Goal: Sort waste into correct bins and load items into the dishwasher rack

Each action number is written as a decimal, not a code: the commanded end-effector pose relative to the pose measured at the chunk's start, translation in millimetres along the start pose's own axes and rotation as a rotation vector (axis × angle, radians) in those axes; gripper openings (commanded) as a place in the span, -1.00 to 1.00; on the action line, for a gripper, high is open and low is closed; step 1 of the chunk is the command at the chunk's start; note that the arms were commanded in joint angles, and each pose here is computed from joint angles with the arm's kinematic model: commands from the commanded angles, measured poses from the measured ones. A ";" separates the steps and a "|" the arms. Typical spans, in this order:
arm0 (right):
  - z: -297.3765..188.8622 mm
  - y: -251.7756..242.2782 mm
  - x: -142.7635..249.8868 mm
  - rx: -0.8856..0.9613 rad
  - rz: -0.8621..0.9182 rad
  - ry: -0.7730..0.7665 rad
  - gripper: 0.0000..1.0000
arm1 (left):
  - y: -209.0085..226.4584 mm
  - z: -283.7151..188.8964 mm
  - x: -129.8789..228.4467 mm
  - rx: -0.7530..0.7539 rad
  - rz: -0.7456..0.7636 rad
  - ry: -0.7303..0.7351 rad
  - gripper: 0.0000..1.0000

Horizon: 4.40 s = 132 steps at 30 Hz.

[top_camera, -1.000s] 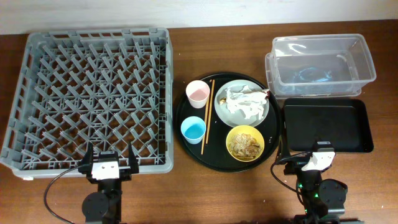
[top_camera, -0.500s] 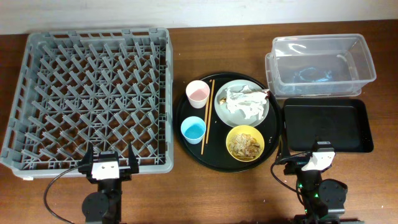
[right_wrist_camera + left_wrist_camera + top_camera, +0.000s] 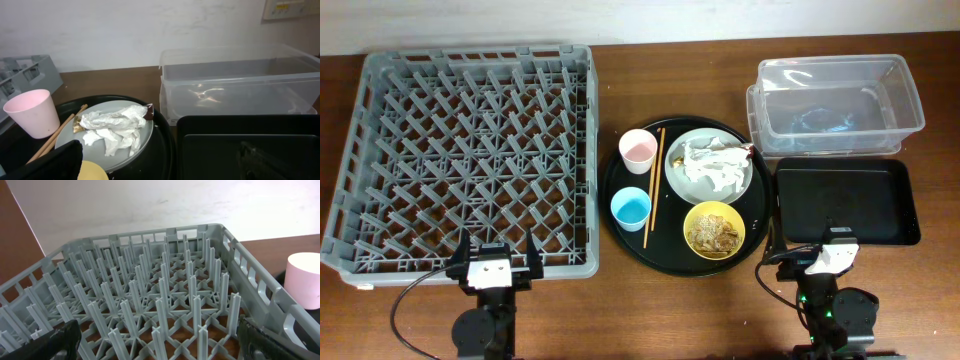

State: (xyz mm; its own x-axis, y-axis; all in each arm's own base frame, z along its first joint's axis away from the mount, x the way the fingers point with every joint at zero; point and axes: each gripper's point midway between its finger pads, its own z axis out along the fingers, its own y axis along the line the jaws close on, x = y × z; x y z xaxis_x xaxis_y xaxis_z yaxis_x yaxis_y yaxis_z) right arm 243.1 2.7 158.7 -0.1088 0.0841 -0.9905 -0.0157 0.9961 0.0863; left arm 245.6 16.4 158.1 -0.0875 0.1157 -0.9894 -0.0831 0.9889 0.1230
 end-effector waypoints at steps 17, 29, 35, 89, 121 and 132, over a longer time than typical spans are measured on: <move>-2.8 47.8 -156.8 -0.199 -0.162 -0.031 0.97 | -5.6 -16.1 -109.7 0.094 -0.010 -0.195 0.99; 95.8 76.3 -172.5 -0.370 -0.069 0.392 0.97 | 7.0 83.3 -168.7 0.070 0.018 0.296 0.99; 119.0 100.1 -144.7 -0.319 -0.139 0.617 0.97 | -16.5 140.3 -153.4 0.197 0.022 0.543 0.99; 187.4 94.4 151.3 0.409 0.266 1.454 -0.92 | 18.7 157.3 -117.9 -0.076 -0.274 0.843 0.99; 168.1 20.1 -132.2 0.144 0.255 1.125 0.71 | 18.7 157.3 -117.9 -0.076 -0.274 0.843 0.99; 90.6 149.3 -24.0 0.108 0.076 1.479 0.37 | 18.7 157.3 -117.9 -0.076 -0.274 0.843 0.99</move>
State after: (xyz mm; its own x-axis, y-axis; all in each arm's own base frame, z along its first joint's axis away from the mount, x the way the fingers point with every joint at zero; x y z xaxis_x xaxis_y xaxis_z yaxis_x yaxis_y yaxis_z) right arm 349.7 134.3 183.2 -0.9922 0.1027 0.0706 0.1090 0.9897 0.0929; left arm 409.7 32.7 259.5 -0.7679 -0.2469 -0.5911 -0.2533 0.9646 -0.0738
